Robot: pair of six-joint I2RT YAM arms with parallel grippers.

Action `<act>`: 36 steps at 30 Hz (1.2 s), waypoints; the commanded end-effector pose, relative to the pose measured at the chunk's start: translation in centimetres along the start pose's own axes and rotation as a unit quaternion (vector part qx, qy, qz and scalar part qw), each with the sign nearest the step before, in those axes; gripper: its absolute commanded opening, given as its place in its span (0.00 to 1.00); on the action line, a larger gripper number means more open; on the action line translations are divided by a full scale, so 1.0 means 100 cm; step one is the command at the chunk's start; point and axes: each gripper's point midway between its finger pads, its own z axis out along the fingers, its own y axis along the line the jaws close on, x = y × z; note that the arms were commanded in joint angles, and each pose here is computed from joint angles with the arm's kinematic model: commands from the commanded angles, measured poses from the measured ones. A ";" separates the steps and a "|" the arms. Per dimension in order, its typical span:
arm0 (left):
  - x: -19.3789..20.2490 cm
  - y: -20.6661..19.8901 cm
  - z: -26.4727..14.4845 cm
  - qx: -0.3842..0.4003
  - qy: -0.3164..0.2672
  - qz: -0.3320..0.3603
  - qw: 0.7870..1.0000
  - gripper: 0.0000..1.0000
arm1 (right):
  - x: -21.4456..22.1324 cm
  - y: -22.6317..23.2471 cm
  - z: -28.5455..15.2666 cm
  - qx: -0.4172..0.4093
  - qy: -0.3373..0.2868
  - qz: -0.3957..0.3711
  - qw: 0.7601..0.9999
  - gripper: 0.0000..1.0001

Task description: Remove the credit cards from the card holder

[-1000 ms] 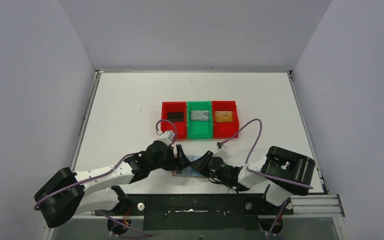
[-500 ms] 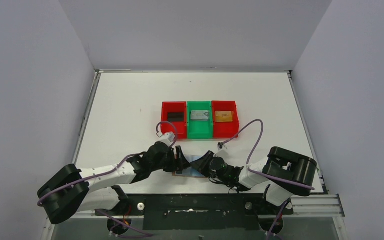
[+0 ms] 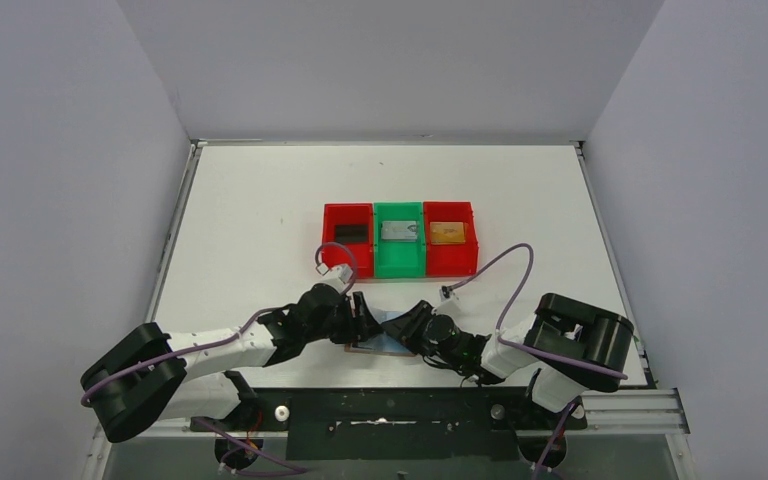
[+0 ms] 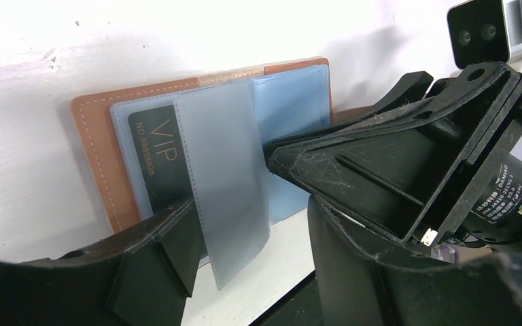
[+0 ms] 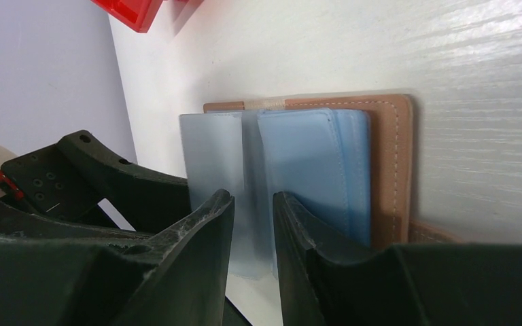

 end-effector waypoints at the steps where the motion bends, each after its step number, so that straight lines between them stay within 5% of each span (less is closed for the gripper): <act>1: -0.012 -0.026 -0.002 0.048 -0.017 0.004 0.999 0.53 | -0.006 -0.017 0.000 0.025 -0.012 -0.016 0.999 0.31; 11: -0.022 -0.059 -0.005 0.092 -0.019 0.027 0.995 0.39 | -0.017 0.027 -0.011 -0.031 -0.028 -0.078 0.996 0.41; 18: -0.018 -0.073 0.002 0.112 -0.009 0.039 0.993 0.39 | -0.061 0.007 -0.045 0.068 -0.107 -0.123 0.984 0.49; 27: 0.009 -0.083 0.034 0.103 0.039 0.062 0.992 0.39 | -0.092 0.005 -0.092 0.052 -0.169 -0.077 0.981 0.78; 36: -0.025 -0.070 -0.003 0.052 -0.045 0.061 0.996 0.43 | -0.098 0.010 -0.094 0.053 -0.182 -0.059 0.980 0.86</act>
